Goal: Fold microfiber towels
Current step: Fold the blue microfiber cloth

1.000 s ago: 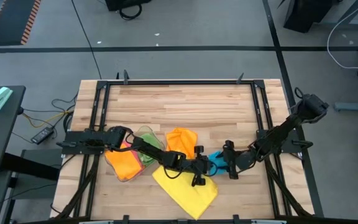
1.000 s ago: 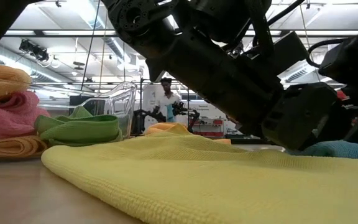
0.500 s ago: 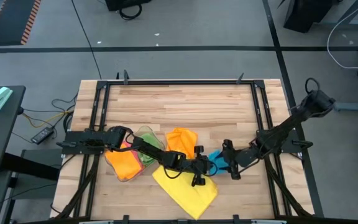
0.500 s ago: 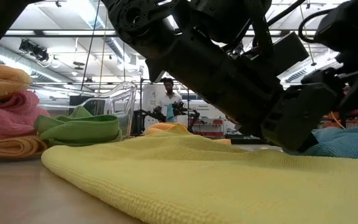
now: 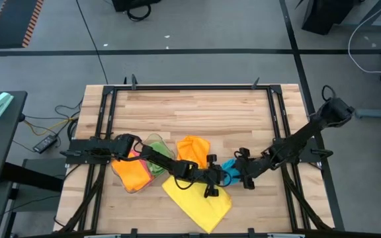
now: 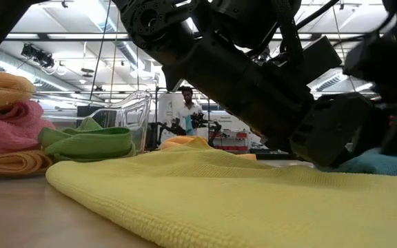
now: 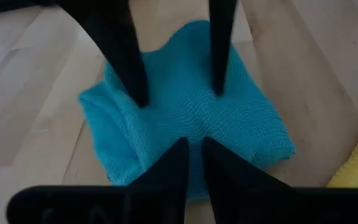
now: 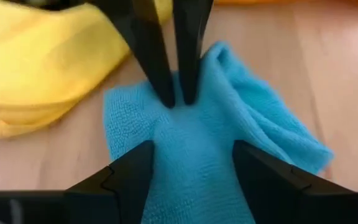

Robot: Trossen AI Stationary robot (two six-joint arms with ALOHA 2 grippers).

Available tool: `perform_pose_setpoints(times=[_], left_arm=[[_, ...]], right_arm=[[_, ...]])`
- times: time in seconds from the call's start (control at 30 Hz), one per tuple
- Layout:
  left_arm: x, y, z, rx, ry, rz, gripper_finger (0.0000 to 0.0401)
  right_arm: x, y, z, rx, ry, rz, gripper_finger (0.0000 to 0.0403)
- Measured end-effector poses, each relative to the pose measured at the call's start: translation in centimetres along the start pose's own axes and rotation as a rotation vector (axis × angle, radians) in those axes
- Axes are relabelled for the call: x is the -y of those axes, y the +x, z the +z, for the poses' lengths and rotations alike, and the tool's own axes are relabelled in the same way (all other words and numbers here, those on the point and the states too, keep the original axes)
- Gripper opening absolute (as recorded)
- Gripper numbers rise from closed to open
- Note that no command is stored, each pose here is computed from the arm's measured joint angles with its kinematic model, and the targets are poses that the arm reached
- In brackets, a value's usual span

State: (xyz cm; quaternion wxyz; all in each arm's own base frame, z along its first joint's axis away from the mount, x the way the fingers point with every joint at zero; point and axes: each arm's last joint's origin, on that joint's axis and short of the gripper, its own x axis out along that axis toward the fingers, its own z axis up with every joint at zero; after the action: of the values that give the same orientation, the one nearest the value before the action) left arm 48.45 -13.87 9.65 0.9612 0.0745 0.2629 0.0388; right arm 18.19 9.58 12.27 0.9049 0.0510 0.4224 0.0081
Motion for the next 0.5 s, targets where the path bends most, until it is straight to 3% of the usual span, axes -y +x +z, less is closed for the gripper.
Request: perform_pose_setpoints(times=[0.13, 0.3, 0.5], left_arm=[[0.0, 0.0, 0.0, -0.002, 0.0, -0.001, 0.0061], [0.1, 0.0, -0.1, -0.006, 0.0, -0.008, 0.0062], [0.1, 0.0, -0.1, -0.008, 0.0, -0.011, 0.0052]], right_arm=[[0.4, -1.2, 1.6, 0.097, 0.035, -0.012, 0.0224], [2.4, -1.3, 1.8, 0.049, 0.089, -0.075, 0.0227], [4.6, 0.0, 1.3, -0.051, 0.184, -0.006, 0.0249]])
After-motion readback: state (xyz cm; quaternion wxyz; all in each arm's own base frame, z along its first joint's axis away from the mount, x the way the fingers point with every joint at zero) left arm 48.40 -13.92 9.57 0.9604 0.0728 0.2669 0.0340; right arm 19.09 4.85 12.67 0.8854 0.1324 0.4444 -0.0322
